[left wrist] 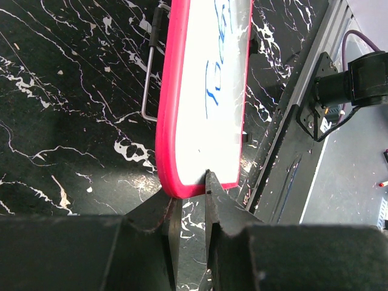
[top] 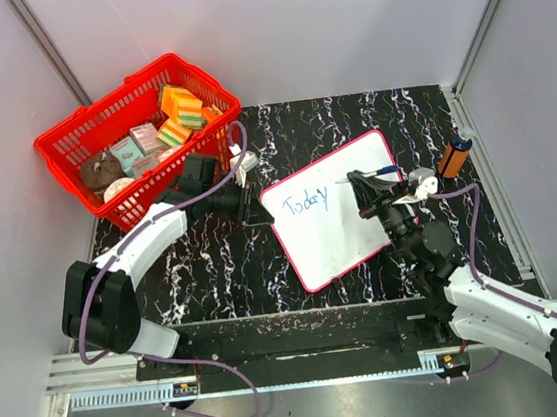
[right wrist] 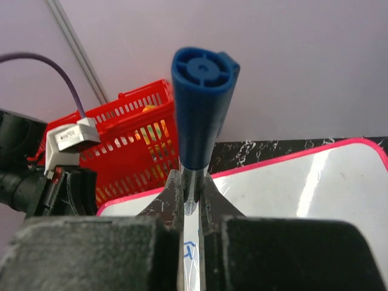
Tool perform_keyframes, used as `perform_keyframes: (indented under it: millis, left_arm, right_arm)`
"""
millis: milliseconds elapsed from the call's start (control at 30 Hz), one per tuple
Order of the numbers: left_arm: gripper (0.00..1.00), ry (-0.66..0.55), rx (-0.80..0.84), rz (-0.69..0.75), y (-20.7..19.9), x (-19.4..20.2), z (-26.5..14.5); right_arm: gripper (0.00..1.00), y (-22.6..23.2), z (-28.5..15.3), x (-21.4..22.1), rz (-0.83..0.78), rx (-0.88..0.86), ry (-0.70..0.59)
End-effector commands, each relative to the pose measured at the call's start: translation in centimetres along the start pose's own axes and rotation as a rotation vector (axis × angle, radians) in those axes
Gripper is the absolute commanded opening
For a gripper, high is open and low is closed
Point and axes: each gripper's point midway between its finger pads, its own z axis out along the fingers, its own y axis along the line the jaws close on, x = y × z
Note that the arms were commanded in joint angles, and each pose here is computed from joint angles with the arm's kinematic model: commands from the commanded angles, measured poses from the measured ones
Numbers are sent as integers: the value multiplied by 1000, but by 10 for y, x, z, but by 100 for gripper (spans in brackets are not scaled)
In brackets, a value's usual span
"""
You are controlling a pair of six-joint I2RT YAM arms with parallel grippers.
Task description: Write a sentence on the whiteboard
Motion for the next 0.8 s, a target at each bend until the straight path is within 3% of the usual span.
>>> perform_keyframes:
  millis: [0,433,533,767]
  left_arm:
    - [0,197,-54,78,2,54,1]
    - [2,231,-226,127,21,57,-19]
    - [6,220,-267,142,26,55,-23]
    - [30,243,-266,122,31,56,-18]
  right_arm:
    - [0,-7,6,-18,-43,54,-16]
    - [0,-9,2,-11,-48,59,24]
    - [0,-11,0,-11,-51,71,33]
    - [0,-15,-6,-15,-31,91,25]
